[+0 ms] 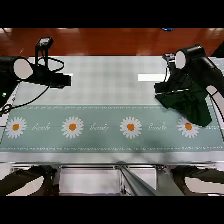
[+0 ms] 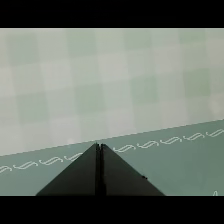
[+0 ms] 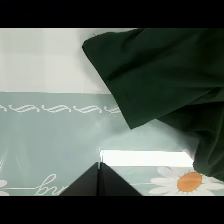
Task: Fold the shirts.
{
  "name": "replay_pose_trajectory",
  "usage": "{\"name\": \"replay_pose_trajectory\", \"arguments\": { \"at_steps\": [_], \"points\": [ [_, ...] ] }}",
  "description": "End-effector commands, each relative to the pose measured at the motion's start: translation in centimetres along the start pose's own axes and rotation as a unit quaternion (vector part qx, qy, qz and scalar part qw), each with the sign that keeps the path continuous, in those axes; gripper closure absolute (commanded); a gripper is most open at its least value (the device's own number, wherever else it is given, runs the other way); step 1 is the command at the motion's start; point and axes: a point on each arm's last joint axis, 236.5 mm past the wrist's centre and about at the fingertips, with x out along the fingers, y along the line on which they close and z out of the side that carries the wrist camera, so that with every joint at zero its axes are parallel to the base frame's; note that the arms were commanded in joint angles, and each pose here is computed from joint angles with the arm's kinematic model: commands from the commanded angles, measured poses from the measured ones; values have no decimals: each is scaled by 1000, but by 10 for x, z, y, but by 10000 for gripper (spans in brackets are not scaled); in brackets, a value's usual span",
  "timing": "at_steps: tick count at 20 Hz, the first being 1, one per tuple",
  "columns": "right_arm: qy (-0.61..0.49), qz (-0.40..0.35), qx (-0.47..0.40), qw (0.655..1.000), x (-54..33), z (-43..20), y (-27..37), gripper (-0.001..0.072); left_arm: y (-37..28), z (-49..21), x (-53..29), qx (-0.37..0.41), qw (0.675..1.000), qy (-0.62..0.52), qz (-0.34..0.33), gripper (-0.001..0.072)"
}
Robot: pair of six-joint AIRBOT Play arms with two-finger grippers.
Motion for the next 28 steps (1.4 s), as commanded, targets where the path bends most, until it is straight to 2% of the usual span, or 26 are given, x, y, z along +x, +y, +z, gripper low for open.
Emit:
{"name": "replay_pose_trajectory", "arguments": {
  "at_steps": [1, 13, 17, 18, 19, 20, 21, 22, 23, 24, 26, 28],
  "points": [
    [0, 0, 0, 1000, 0, 0, 0, 690, 0, 0, 0, 0, 1000, 0, 0, 687],
    [-4, 1, 0, 1000, 0, 2, 1, 690, 0, 0, 0, 0, 1000, 0, 0, 687],
    [-96, 7, -1, 995, -5, 45, 4, 688, -1, 5, 0, 0, 1000, -11, -1, 687],
    [-129, 0, 0, 992, -8, 61, 0, 637, -1, 12, 0, 1, 1000, -26, -2, 687],
    [-155, -10, 10, 988, -13, 73, -5, 396, -1, 19, 0, 3, 999, -39, -2, 678],
    [-176, -24, 4, 984, -20, 82, -12, 296, -2, 27, -1, 3, 998, -57, -3, 628],
    [-196, -50, 1, 979, -32, 93, -25, 293, -2, 35, -2, 7, 997, -73, -3, 565],
    [-212, -80, 3, 974, -45, 100, -44, 293, 4, 44, -6, 18, 996, -91, 11, 415],
    [-223, -110, 11, 969, -57, 105, -67, 293, 19, 51, -11, 29, 994, -101, 39, 196],
    [-230, -137, 28, 963, -67, 106, -97, 293, 42, 55, -19, 23, 992, -101, 75, 200],
    [-221, -143, 106, 959, -63, 97, -154, 293, 93, 42, -30, -43, 990, -71, 116, 201],
    [-210, -84, 192, 955, -35, 93, -196, 294, 125, 15, -23, -110, 987, -38, 112, 201]
  ]
}}
